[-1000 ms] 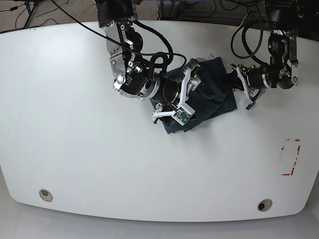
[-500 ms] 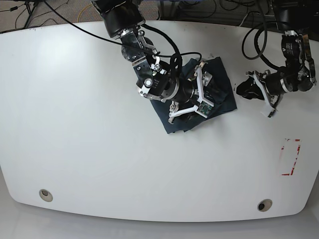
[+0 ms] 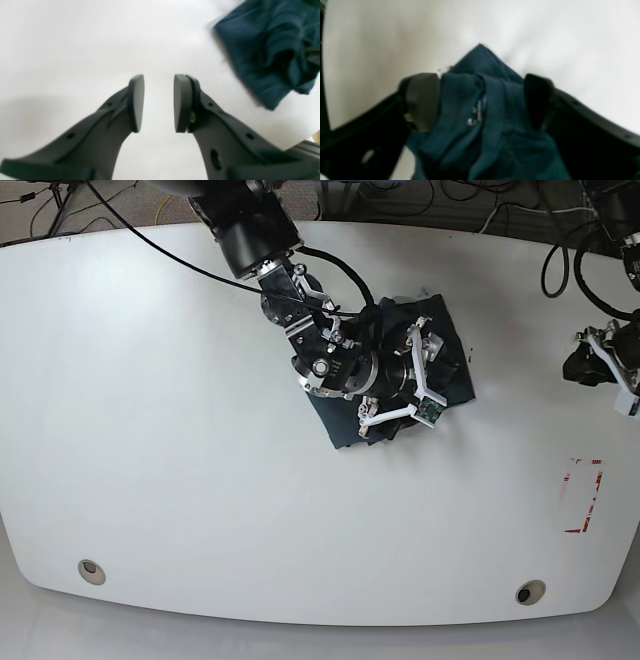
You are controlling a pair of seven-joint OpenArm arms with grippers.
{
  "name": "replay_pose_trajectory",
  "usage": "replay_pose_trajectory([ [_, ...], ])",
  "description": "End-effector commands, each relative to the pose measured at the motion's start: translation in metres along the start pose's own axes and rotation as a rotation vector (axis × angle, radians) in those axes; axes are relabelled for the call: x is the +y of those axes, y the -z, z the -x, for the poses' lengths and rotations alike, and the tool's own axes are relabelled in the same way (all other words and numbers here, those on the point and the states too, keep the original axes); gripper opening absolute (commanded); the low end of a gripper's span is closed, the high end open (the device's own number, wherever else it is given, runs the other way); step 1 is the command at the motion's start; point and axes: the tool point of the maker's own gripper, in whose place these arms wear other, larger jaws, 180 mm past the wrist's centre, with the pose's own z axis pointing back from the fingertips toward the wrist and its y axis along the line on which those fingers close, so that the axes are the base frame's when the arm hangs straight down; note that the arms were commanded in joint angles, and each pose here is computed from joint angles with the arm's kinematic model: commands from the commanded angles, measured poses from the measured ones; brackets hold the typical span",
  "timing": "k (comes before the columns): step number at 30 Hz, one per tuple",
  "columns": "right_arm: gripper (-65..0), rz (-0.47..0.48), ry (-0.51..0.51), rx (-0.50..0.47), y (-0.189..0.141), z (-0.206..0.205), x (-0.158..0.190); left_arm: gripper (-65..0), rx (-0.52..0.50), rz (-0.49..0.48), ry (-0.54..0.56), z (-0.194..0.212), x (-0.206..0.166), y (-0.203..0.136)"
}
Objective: Layout the t-shirt on the table in an organized manner, then fold the t-shirt properly
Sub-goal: 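Press the folded bundle flat with the right gripper and withdraw the left gripper, then open the right gripper over the folded bundle and release it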
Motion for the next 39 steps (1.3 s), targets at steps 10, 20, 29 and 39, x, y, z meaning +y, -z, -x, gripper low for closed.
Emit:
replay_pose_trajectory([
  [10, -6.2, 0.04, -0.001, -0.005, 0.015, -0.02, -0.008, -46.1, -0.021, -0.06, 0.007, -0.002, 0.019, -0.026],
  [20, -35.0, 0.027, -0.012, -0.016, 0.026, -0.022, -0.01, -46.5, -0.011, -0.06, -0.001, 0.003, 0.019, -0.026],
  [29, -61.0, 0.027, -0.01, -0.007, 0.027, -0.018, -0.01, -46.5, -0.011, -0.059, -0.003, 0.004, 0.02, -0.025],
  [39, -61.4, 0.074, -0.027, -0.12, 0.005, -0.059, -0.01, -46.4, -0.003, -0.038, -0.005, 0.007, 0.013, -0.018],
])
